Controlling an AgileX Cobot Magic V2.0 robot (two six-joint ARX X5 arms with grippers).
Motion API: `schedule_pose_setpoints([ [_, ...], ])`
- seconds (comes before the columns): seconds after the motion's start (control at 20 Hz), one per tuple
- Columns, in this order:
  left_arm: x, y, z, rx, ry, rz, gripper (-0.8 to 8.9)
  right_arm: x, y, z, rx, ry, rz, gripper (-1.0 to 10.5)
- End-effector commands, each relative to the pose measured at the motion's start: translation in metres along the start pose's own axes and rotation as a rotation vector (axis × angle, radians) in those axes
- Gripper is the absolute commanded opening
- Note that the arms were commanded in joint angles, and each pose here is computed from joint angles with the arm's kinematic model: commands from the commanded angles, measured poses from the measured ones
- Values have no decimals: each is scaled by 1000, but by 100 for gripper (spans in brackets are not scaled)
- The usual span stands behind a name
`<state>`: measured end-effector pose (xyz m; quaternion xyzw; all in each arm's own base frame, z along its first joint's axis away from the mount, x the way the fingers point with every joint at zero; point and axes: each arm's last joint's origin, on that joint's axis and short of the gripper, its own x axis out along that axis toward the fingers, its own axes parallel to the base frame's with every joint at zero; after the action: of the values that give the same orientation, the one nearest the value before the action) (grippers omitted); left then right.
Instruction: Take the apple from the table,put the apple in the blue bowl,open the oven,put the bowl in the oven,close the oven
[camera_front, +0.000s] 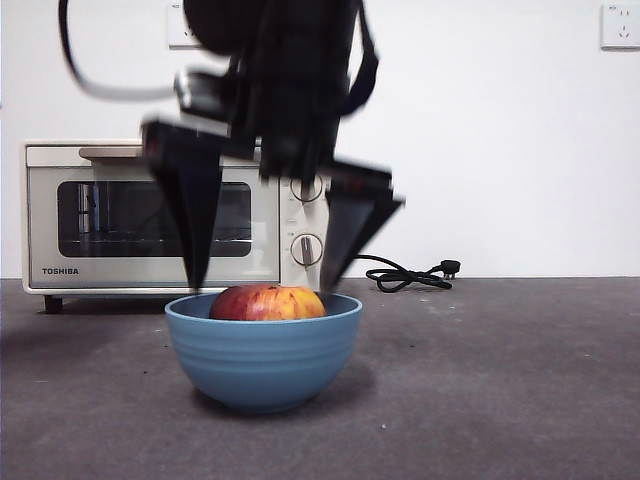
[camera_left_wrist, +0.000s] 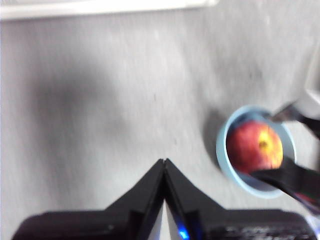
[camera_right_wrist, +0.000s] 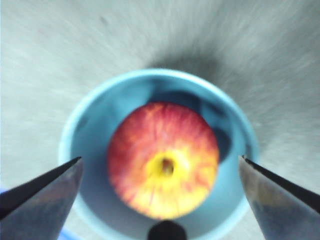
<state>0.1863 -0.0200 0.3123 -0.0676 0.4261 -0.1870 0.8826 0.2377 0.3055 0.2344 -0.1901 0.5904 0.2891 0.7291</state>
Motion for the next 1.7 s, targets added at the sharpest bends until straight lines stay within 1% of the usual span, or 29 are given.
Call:
schedule_pose_setpoints([
  [0.05, 0, 0, 7, 35, -68, -1, -5, -37, -1, -8, 1, -80, 13, 509],
  [0.1, 0, -1, 10, 47, -100, -1, -5, -50, -1, -12, 1, -94, 11, 409],
  [0.2, 0, 0, 18, 66, -170, -2, -5, -77, -6, -23, 7, -134, -32, 43],
  [0.25, 0, 0, 23, 70, -195, -1, -5, -90, -8, -29, 9, -160, -64, -14],
  [0.45, 11, 5, 54, 73, -225, -1, -5, -126, -18, -50, 28, -221, -164, -7],
  [0.5, 16, 7, 67, 74, -224, -5, -6, -132, -25, -55, 46, -230, -189, -7],
  [0.6, 24, 12, 89, 69, -221, -26, -6, -137, -38, -64, 81, -241, -200, -7],
  [0.7, 33, 20, 110, 60, -219, -53, -5, -134, -56, -80, 142, -257, -213, -7],
  [0.8, 45, 29, 125, 43, -209, -53, -6, -126, -73, -100, 214, -263, -185, -7],
  [0.9, 58, 37, 136, 31, -203, -49, -6, -122, -86, -120, 270, -290, -101, -7],
  [1.0, 71, 44, 143, 7, -207, -65, -5, -125, -94, -138, 315, -338, -12, -7],
  [1.05, 78, 47, 146, -5, -200, -80, -6, -128, -96, -145, 335, -354, 13, -7],
  [1.2, 99, 57, 147, -19, -170, -78, -6, -147, -95, -163, 365, -423, 28, -7],
  [1.35, 118, 66, 145, -57, -136, -74, -6, -163, -91, -178, 381, -490, 88, -7],
  [1.5, 128, 70, 141, -79, -94, -71, -6, -172, -88, -192, 392, -516, 96, -7],
  [1.7, 129, 70, 131, -90, 2, -71, -6, -178, -87, -201, 410, -543, 92, -7],
])
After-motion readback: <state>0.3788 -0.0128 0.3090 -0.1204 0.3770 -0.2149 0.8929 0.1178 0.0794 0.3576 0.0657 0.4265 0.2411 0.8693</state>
